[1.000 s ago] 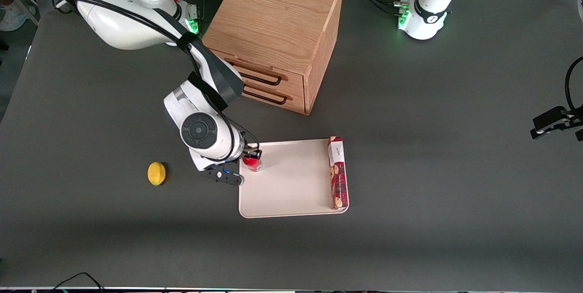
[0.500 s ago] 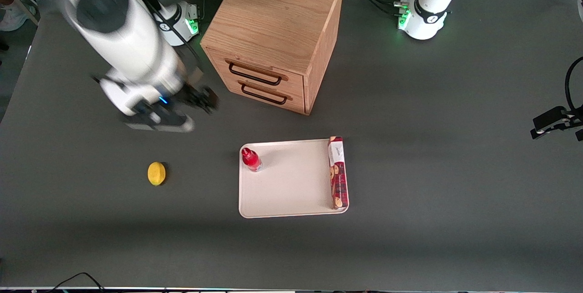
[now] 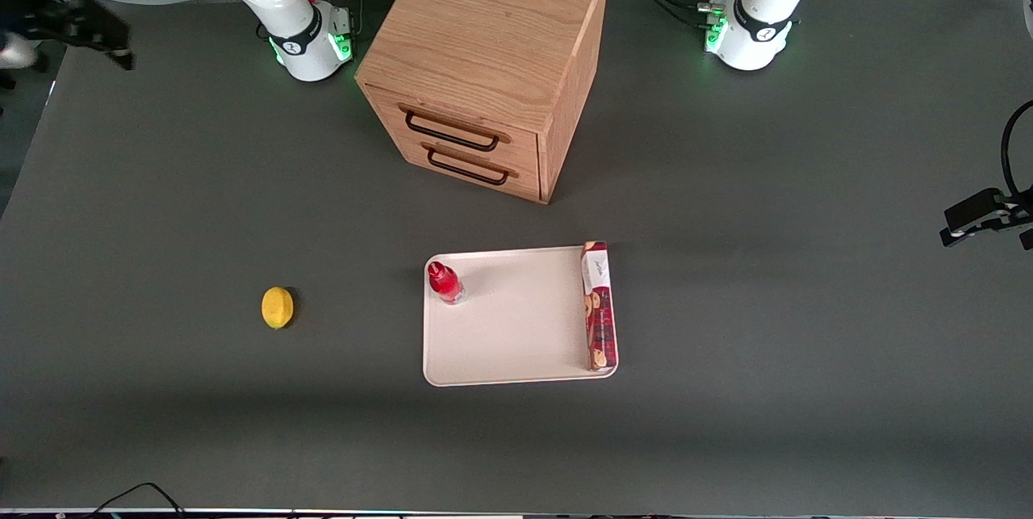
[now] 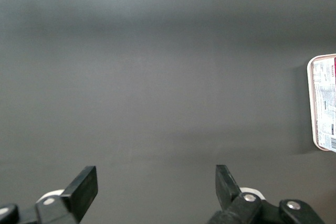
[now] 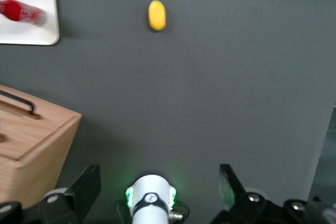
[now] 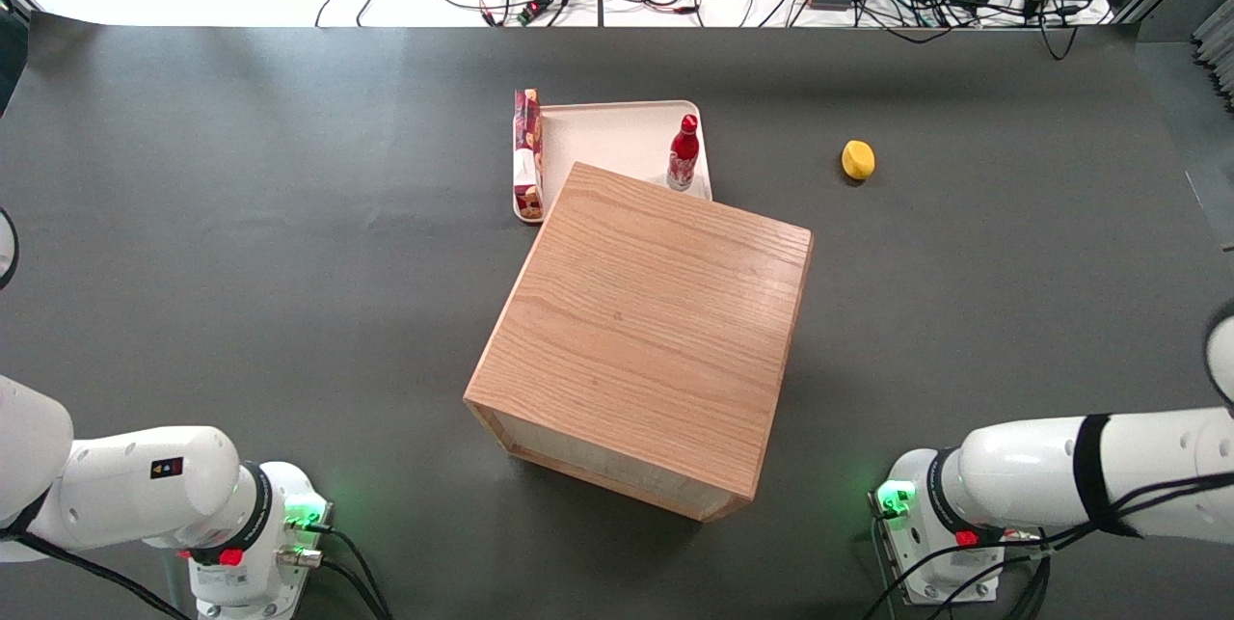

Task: Place coke bottle on tray

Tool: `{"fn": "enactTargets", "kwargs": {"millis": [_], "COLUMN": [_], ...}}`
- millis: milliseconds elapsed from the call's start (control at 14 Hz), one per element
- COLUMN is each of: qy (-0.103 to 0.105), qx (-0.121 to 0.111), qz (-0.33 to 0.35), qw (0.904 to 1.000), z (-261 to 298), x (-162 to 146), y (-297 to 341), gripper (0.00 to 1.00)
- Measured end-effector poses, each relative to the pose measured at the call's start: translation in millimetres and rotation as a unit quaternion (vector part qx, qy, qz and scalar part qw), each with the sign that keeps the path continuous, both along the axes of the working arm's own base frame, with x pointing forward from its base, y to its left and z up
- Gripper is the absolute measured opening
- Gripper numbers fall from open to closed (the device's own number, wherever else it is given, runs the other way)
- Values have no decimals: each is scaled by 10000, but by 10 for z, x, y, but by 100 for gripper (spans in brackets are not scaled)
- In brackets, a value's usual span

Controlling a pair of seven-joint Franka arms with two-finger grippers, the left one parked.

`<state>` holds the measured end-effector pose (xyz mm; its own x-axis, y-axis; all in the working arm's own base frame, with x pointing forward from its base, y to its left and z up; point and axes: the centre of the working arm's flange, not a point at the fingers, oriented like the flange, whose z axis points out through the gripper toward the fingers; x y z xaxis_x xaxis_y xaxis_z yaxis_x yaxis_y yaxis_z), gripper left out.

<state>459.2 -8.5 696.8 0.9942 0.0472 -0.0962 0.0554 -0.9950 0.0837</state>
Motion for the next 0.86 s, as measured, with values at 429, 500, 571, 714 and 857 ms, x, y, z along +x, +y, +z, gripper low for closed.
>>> {"fn": "enactTargets", "kwargs": {"millis": [429,500,571,714,857], "qy": [-357,-451,-531,-621,-684], "qx": [193,236,276,287,280], "qz": [0,19,5,-32,-41], "qw": [9992,9987,9982,9977,9973], "z": [-924,-905,-885,-814,-676], "x": [-362,-350,-333,-283,-161], "y": [-330,-271,-221,-182,-185], "gripper": [100,100,100,100,100]}}
